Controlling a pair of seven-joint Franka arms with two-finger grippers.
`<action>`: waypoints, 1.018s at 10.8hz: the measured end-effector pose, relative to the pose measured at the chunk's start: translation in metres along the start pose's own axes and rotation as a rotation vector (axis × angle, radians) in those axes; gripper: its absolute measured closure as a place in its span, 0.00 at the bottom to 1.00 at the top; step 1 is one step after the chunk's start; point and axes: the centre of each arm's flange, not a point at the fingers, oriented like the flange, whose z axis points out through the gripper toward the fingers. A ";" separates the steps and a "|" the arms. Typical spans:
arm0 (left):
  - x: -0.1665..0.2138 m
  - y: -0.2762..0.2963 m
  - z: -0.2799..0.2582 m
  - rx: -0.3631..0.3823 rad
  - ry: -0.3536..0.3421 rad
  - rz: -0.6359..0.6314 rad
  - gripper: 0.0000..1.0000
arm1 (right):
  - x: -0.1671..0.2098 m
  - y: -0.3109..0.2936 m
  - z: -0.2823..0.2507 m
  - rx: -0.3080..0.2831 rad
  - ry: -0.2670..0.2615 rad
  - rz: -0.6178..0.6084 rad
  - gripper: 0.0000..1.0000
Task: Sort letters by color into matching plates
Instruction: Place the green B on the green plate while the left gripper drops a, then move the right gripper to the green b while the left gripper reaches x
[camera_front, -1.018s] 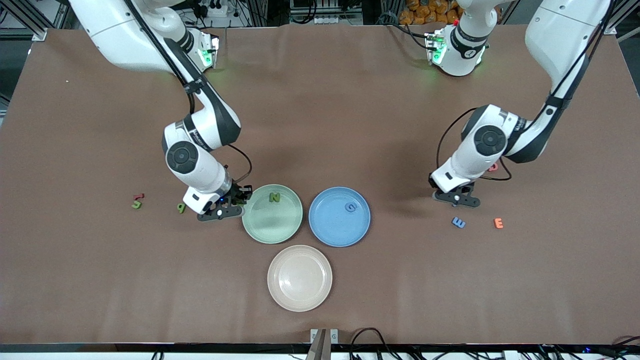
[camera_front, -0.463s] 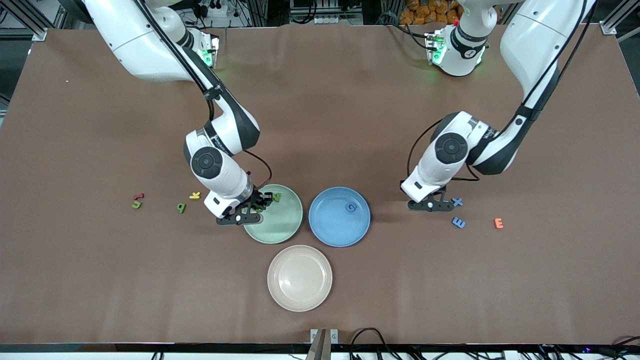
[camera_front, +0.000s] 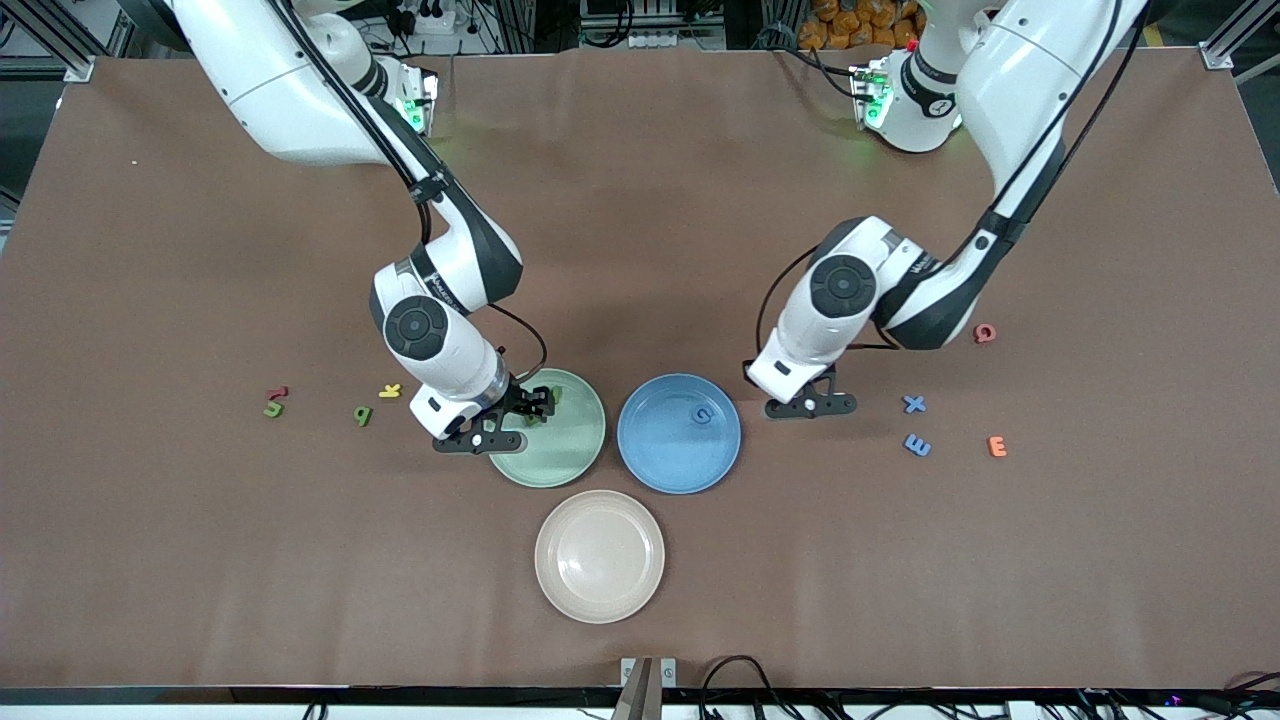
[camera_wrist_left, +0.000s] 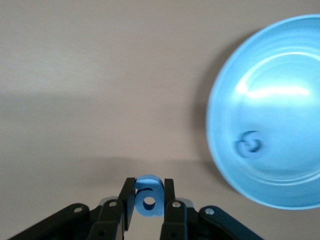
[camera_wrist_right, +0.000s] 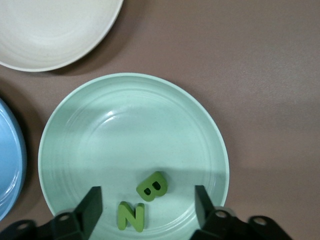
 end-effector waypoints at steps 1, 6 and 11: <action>-0.005 0.015 0.000 -0.007 0.001 -0.009 0.73 | 0.001 0.001 -0.001 -0.003 -0.002 0.002 0.07; -0.011 0.049 -0.007 -0.067 -0.024 -0.115 0.73 | 0.038 0.079 -0.027 -0.063 0.000 0.049 0.00; -0.011 0.071 -0.002 -0.105 -0.056 -0.179 0.68 | 0.065 0.182 -0.058 -0.108 0.019 0.178 0.00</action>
